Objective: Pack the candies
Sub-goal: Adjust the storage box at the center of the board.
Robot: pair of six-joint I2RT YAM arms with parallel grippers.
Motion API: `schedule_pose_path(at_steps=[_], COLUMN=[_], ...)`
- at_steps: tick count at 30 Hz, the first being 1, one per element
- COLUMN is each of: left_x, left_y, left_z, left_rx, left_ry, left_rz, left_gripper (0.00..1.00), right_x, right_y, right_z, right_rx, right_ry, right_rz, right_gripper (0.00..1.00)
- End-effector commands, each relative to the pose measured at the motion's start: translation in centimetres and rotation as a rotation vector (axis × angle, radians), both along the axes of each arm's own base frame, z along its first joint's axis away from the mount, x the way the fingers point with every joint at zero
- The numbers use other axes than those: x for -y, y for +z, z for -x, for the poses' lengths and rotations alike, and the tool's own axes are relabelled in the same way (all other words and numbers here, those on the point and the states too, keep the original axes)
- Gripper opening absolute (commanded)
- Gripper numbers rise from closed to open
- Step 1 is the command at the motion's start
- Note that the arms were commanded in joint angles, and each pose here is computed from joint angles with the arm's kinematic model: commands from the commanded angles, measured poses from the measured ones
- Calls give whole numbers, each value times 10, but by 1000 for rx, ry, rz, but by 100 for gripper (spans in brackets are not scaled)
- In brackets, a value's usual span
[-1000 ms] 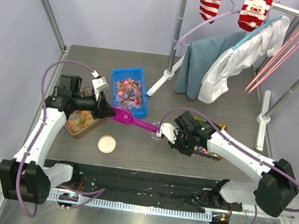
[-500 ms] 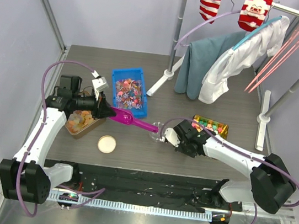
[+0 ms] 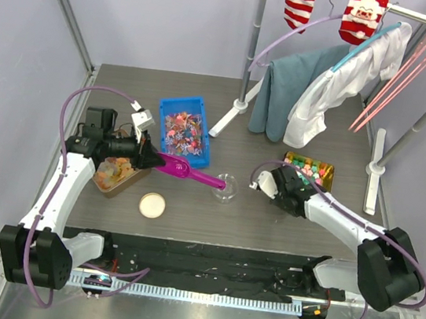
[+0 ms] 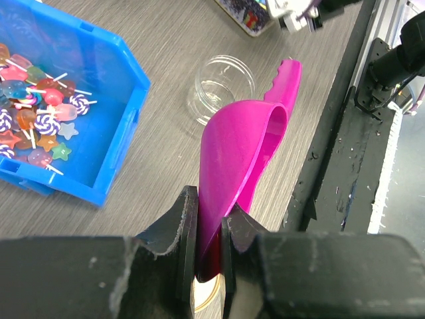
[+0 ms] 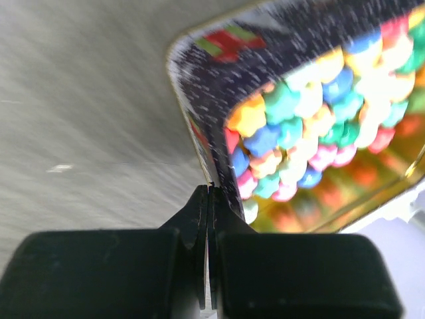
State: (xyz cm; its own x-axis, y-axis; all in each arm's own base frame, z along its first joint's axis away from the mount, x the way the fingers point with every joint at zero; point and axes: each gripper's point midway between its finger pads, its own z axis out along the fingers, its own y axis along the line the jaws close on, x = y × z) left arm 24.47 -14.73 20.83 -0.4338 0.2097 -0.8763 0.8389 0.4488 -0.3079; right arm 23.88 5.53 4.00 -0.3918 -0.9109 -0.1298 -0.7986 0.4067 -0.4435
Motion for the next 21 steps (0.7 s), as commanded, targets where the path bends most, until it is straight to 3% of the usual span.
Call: schedule_pose_path(at_steps=[1,7,11,14,15,18,21], left_x=[3,2,3,6,7,9,9], left_y=[10,9,7,7,6,5,-1], left_z=[-1,-1,-2,-2,-3,-9,-13], left_rx=[29,27,13,-21,-51,-108,-159], left_ry=[-16,-15,-24,-35,-30,-35,-26], left_rz=[35,35,43,64,73,91,90], left_gripper=[0,0,0,0,0,0,0], right_x=[21,16,-32,-71,-83,-109,-128], right_y=[18,22,57,94,104,136,155], right_z=[-30,-19,3,11,13,4,-8], right_rx=[111,15,-74,17,82,207,263], right_ry=[-40,-1,82,180,226,265,287], right_rz=[9,-70,-291,-384,-354,-408,-448], right_gripper=[2,3,11,25,40,64,72])
